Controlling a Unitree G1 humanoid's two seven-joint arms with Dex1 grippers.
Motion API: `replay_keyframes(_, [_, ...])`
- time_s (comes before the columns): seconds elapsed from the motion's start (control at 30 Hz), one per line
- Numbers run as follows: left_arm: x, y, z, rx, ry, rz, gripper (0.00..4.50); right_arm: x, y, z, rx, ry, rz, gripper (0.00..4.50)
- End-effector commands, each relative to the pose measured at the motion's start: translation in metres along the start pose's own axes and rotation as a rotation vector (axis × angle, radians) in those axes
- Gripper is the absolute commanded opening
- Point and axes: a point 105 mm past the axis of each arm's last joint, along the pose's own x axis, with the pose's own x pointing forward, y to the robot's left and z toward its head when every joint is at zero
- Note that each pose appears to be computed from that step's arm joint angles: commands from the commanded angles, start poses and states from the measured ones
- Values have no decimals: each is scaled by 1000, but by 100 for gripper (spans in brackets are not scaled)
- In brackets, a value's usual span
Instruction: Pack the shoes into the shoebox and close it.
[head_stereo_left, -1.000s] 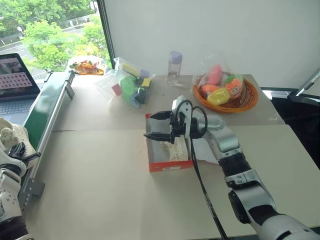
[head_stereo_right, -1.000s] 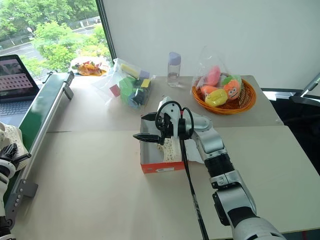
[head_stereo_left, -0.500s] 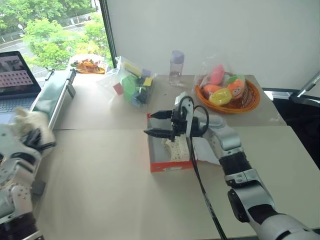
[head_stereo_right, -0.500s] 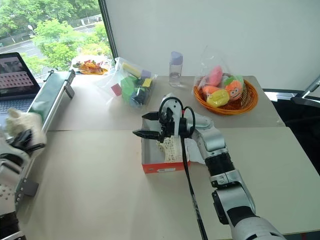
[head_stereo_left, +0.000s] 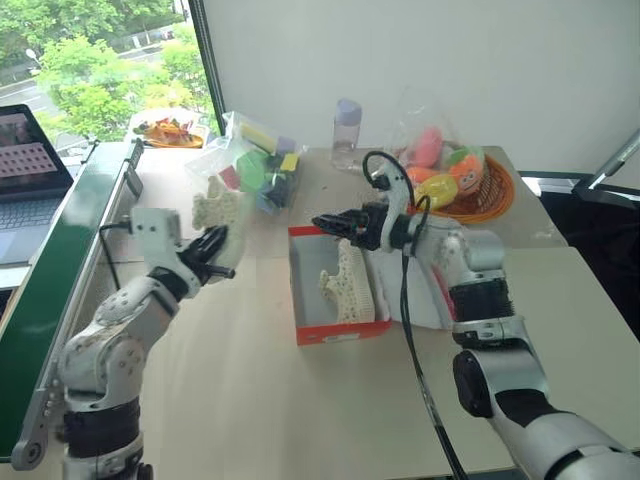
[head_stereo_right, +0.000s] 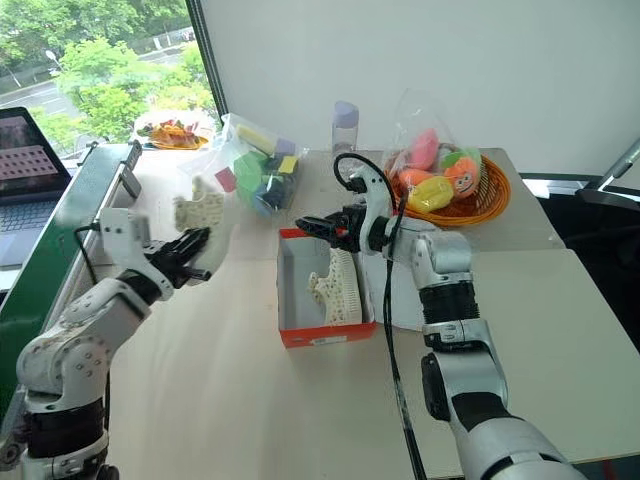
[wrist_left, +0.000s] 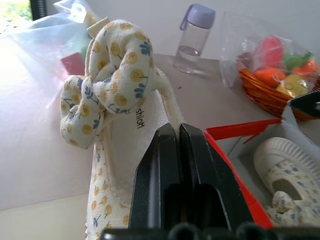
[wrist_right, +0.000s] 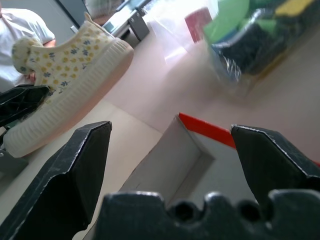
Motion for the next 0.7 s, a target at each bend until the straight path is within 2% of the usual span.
replay_keyframes(0.03, [6, -34, 25, 86, -62, -142, 12, -5, 12, 26, 114, -57, 43, 450])
replay_keyframes(0.17, [11, -56, 26, 103, -61, -242, 12, -7, 12, 36, 201, -89, 53, 450])
replay_keyframes(0.37, [13, -81, 13, 159, -34, -337, 12, -11, 16, 44, 281, -106, 76, 450])
replay_keyframes(0.7, [23, -105, 11, 147, -59, -433, 12, -13, 32, 32, 289, -50, 129, 450])
